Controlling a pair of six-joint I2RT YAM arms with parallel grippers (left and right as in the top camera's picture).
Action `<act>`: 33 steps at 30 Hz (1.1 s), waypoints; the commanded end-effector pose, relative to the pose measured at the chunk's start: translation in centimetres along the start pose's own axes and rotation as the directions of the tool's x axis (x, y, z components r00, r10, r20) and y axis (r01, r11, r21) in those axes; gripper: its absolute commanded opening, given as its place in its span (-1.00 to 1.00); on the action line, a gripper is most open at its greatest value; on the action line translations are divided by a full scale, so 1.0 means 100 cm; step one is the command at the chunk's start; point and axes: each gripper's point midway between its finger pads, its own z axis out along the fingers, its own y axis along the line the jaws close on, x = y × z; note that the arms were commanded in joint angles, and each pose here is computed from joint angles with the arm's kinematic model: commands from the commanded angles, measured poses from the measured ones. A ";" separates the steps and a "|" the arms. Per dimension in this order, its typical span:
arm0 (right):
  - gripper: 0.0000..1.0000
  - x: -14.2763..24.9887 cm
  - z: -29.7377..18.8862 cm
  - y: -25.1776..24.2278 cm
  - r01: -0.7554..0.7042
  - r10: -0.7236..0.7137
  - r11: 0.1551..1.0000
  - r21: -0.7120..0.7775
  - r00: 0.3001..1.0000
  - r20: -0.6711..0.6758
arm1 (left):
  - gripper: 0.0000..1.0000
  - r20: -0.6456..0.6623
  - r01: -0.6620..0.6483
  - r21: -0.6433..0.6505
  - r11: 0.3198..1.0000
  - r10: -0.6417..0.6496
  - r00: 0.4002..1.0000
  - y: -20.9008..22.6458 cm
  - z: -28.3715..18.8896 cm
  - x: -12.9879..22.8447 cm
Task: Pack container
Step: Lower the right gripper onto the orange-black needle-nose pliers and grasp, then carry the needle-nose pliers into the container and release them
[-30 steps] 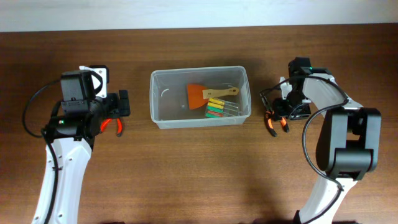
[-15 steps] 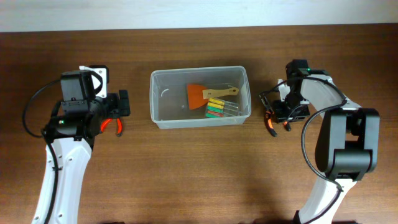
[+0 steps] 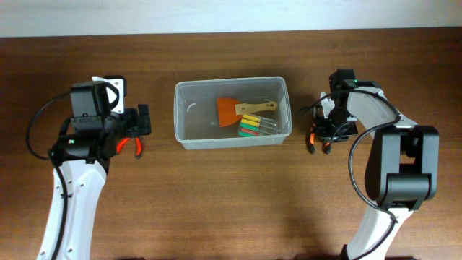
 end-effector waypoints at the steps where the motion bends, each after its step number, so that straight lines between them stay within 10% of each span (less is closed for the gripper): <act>1: -0.71 0.012 0.015 0.011 0.016 -0.017 0.999 -0.033 0.999 -0.052 | 0.98 0.016 -0.019 -0.005 1.000 0.019 1.000 0.000 -0.002 -0.007; 10: -0.84 0.010 -0.006 -0.001 -0.022 0.021 0.999 -0.030 0.999 -0.045 | 0.98 0.016 -0.019 -0.005 1.000 0.019 1.000 0.000 -0.002 -0.007; 23: -0.92 -0.030 -0.197 0.023 0.031 -0.029 0.999 -0.005 0.963 0.268 | 0.98 0.016 -0.019 -0.005 1.000 0.019 1.000 0.000 -0.002 -0.007; 33: -0.92 -0.035 -0.273 0.182 0.571 -0.550 0.811 0.129 0.666 0.504 | 0.98 0.016 -0.019 -0.005 1.000 0.019 1.000 0.000 -0.002 -0.007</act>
